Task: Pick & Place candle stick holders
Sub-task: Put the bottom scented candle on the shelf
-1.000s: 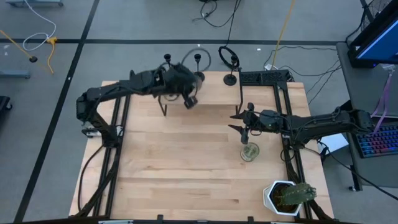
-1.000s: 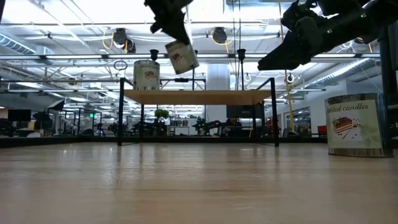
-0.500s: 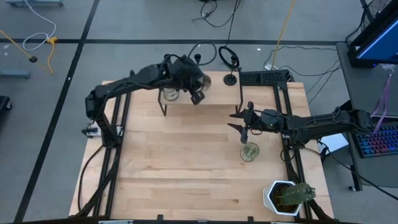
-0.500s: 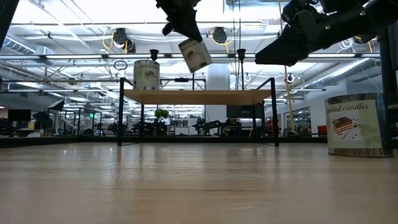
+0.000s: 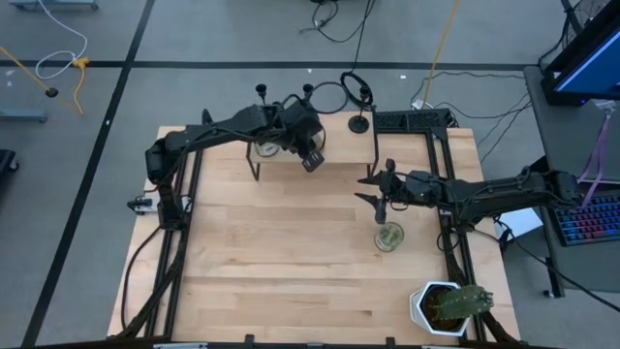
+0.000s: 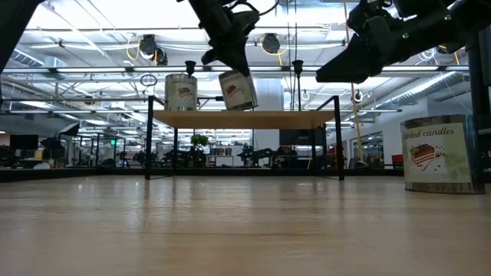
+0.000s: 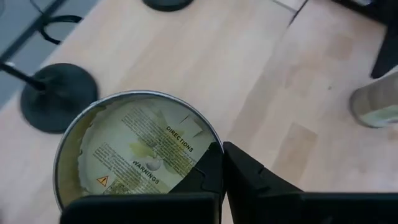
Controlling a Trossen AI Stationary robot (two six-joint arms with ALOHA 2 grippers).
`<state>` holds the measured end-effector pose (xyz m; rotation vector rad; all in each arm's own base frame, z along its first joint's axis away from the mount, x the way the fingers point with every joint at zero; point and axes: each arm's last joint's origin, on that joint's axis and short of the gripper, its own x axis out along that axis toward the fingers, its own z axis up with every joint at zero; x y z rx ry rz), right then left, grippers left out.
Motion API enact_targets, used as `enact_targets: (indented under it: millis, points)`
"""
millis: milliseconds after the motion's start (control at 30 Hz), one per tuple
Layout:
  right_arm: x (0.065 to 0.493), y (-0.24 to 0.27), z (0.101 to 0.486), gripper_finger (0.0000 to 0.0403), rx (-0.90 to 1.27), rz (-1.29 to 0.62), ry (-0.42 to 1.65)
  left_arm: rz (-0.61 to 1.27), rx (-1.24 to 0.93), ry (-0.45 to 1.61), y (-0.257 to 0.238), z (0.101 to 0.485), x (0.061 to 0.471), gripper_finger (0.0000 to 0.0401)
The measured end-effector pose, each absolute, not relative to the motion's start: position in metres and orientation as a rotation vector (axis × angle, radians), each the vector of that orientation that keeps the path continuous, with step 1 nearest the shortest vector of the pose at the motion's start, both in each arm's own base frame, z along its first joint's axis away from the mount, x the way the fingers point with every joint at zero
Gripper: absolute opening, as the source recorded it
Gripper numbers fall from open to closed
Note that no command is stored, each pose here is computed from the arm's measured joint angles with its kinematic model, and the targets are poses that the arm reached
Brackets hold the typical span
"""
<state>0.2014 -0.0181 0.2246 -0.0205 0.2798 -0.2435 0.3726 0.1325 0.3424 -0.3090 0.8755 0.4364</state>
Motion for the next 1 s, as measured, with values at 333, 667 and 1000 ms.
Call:
enact_targets:
  millis: [333,667,1000]
  points:
    - [0.201,-0.018,0.224,0.0183,-0.03,-0.242,0.283,0.436,-0.338,0.89,0.135,0.34,0.372,0.0035]
    - [0.201,-0.018,0.224,0.0183,-0.03,-0.242,0.282,0.431,-0.276,0.823,0.146,0.341,0.377,0.0037]
    - [0.201,-0.018,0.224,0.0183,-0.046,-0.222,0.291,0.432,-0.255,0.788,0.147,0.345,0.378,0.0037]
